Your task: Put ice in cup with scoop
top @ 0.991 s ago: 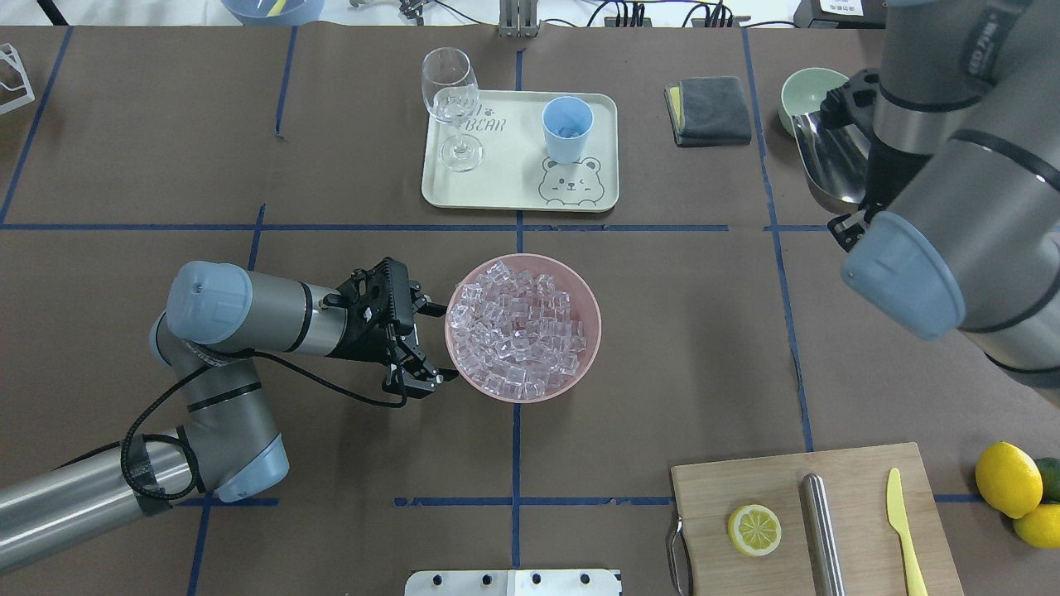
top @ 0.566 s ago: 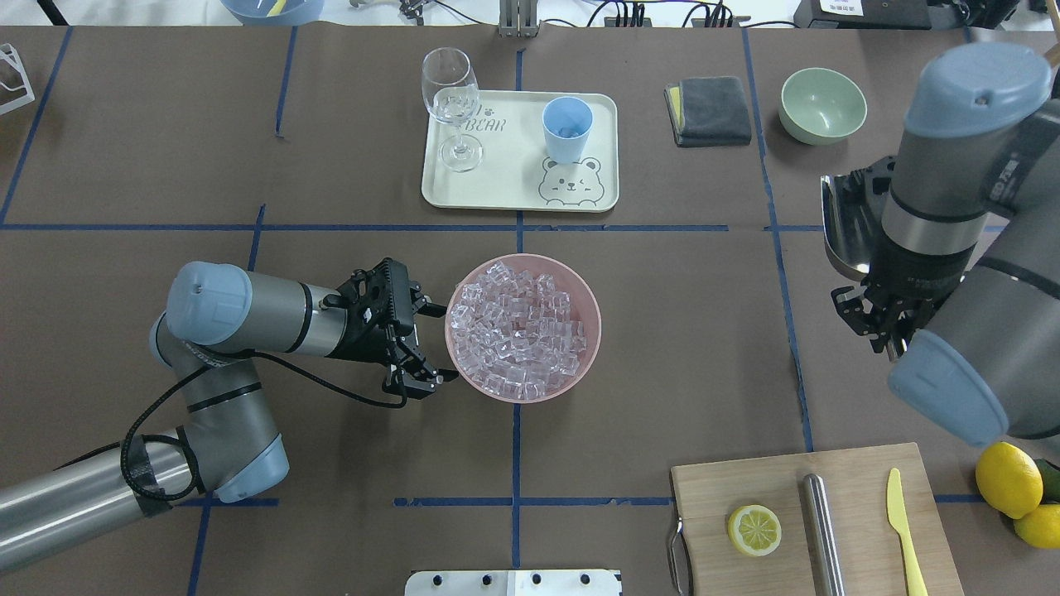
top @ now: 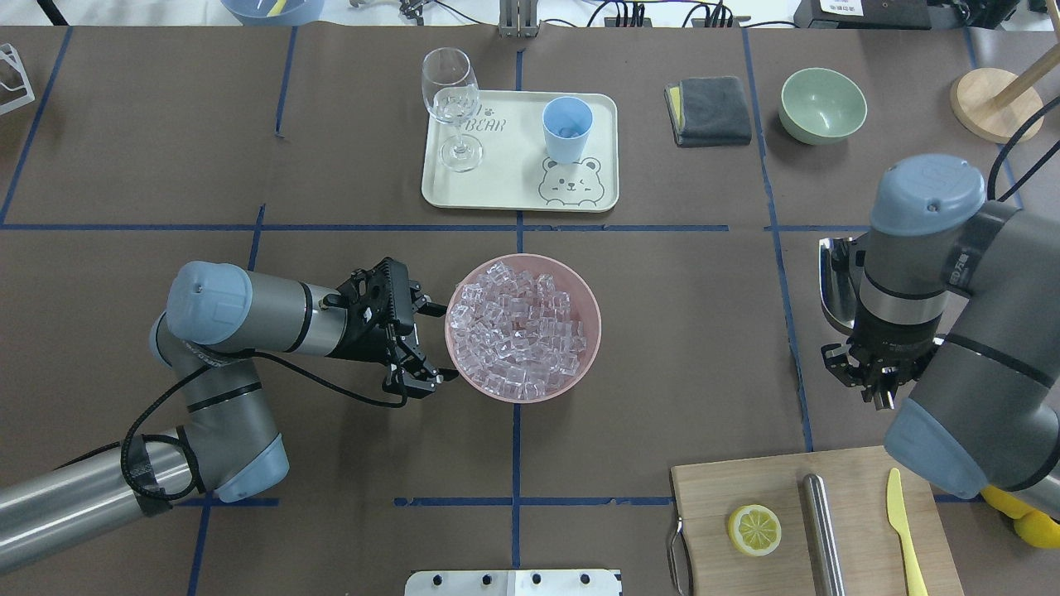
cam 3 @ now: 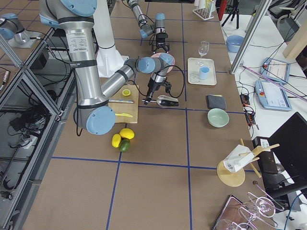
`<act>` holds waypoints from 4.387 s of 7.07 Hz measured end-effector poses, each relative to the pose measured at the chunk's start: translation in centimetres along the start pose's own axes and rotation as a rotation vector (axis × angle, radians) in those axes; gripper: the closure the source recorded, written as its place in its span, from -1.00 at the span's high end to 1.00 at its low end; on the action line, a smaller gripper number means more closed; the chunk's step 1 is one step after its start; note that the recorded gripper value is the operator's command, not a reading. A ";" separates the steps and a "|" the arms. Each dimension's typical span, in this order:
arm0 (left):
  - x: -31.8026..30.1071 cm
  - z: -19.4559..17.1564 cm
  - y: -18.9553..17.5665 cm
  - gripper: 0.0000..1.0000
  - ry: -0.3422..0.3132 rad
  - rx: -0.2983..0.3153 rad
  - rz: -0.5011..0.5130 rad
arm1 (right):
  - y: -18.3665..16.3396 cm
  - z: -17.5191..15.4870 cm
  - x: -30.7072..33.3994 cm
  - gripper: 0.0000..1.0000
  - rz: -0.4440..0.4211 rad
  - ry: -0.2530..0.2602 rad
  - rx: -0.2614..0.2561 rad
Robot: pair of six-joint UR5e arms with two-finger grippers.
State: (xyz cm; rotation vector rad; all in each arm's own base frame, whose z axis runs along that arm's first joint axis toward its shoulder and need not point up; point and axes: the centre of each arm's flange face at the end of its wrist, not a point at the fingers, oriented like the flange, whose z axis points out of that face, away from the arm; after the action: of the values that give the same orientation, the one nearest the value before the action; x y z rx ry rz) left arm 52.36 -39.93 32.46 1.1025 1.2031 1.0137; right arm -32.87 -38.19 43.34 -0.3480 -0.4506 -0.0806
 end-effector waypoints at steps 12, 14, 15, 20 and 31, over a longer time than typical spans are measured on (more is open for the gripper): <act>-0.1 0.1 -0.1 0.99 -0.011 0.002 0.002 | -5.3 -3.7 4.3 1.00 0.061 -0.142 0.199; -0.2 0.0 -0.1 0.99 -0.013 0.002 0.001 | -7.3 -7.7 9.0 1.00 0.076 -0.202 0.300; -0.2 0.0 -0.1 0.99 -0.014 0.001 0.001 | -8.0 -8.8 12.2 1.00 0.055 -0.201 0.333; -1.0 -0.5 -0.1 1.00 -0.027 0.002 -0.001 | -5.3 -5.3 32.3 1.00 -0.172 -0.121 0.339; -27.5 -33.4 8.2 1.00 -0.476 -0.559 -0.356 | 0.1 -0.2 44.8 1.00 -0.213 -0.250 0.341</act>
State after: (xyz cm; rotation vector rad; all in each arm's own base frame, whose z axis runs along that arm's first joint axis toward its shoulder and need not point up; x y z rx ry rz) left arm 16.34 -62.12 44.45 0.6057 0.6376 0.6929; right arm 7.51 -38.16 62.82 0.0276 -0.7363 -0.1658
